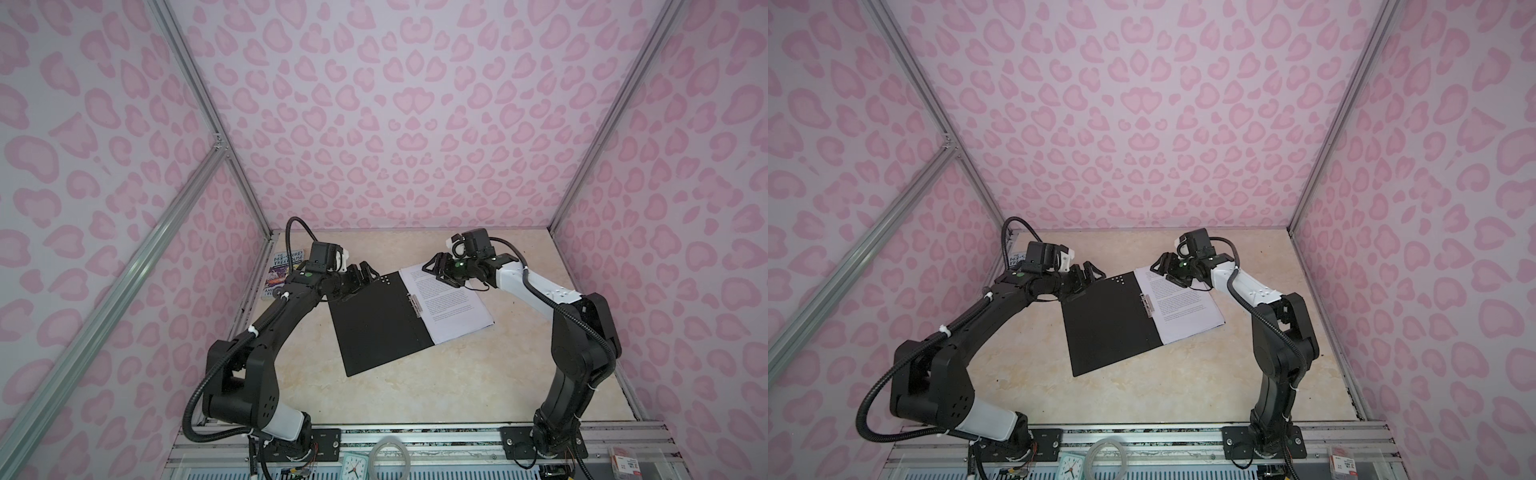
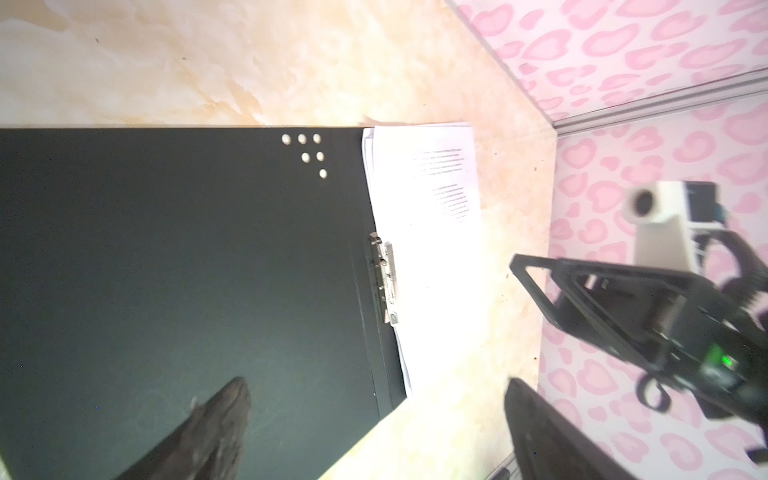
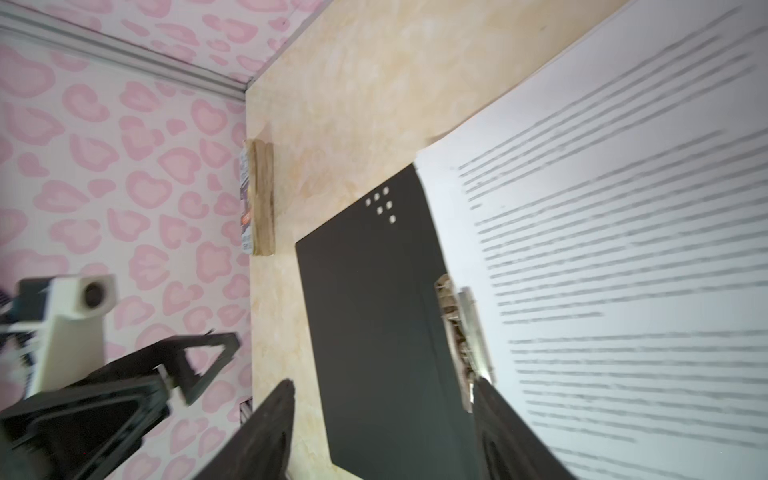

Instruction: Put the files into the folder

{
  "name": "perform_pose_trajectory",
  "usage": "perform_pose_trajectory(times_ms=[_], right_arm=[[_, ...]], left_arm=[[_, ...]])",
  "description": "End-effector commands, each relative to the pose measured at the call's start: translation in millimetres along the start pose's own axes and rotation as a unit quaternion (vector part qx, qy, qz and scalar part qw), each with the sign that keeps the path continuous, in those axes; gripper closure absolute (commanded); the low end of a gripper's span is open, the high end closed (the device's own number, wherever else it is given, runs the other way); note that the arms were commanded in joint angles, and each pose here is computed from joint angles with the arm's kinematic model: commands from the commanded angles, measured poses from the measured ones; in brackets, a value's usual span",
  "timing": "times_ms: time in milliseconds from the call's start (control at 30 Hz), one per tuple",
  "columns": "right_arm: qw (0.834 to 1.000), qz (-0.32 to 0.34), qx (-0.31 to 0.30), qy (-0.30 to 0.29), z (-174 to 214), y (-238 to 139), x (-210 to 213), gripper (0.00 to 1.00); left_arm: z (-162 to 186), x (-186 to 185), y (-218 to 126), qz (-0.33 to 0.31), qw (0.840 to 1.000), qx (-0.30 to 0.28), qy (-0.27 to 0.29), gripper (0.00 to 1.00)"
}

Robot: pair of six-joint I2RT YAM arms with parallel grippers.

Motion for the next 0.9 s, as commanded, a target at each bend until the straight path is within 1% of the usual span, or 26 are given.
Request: perform_pose_trajectory(times_ms=[0, 67, 133, 200, 300, 400, 500, 567, 667, 800, 867], right_arm=[[0.994, 0.102, 0.043, -0.006, 7, -13, -43, 0.04], [0.988, 0.146, 0.044, 0.023, 5, -29, -69, 0.03], [0.987, 0.152, 0.038, 0.04, 6, -41, -87, 0.03], [0.985, 0.162, 0.04, 0.05, 9, -46, -102, 0.03], [0.982, 0.173, 0.056, 0.055, 14, -43, -118, 0.02], [0.979, 0.185, 0.068, 0.052, 17, -36, -127, 0.02], [0.979, 0.182, 0.072, 0.056, 20, -29, -134, 0.02], [0.979, 0.177, 0.076, 0.062, 23, -24, -137, 0.02], [0.98, 0.167, 0.087, 0.072, 26, -18, -141, 0.02], [0.981, 0.148, 0.095, 0.077, 30, -13, -143, 0.02], [0.98, 0.143, 0.113, 0.081, 33, -8, -144, 0.02]], left_arm=[[26, 29, -21, -0.102, 0.993, 0.001, -0.068, 0.03], [46, 45, -33, -0.13, 0.988, -0.008, -0.087, 0.03], [67, 63, -38, -0.155, 0.982, -0.006, -0.111, 0.03], [83, 79, -36, -0.161, 0.979, 0.002, -0.128, 0.03], [100, 99, -25, -0.162, 0.975, 0.02, -0.151, 0.03], [103, 109, -15, -0.17, 0.974, 0.024, -0.144, 0.03], [100, 112, -5, -0.168, 0.976, 0.039, -0.13, 0.03], [97, 112, 5, -0.159, 0.978, 0.056, -0.124, 0.03], [96, 120, 19, -0.165, 0.976, 0.072, -0.125, 0.03], [97, 134, 38, -0.173, 0.974, 0.083, -0.119, 0.03], [97, 140, 46, -0.171, 0.975, 0.086, -0.115, 0.03]])
Point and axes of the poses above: each gripper's point midway between its finger pads, its own y axis out along the fingers, its own x axis along the line the jaws close on, z = x × y, the point moved 10 cm from there along -y, back along the fingers, and after that the axes turned 3 degrees about -y, right-handed, at the moved point
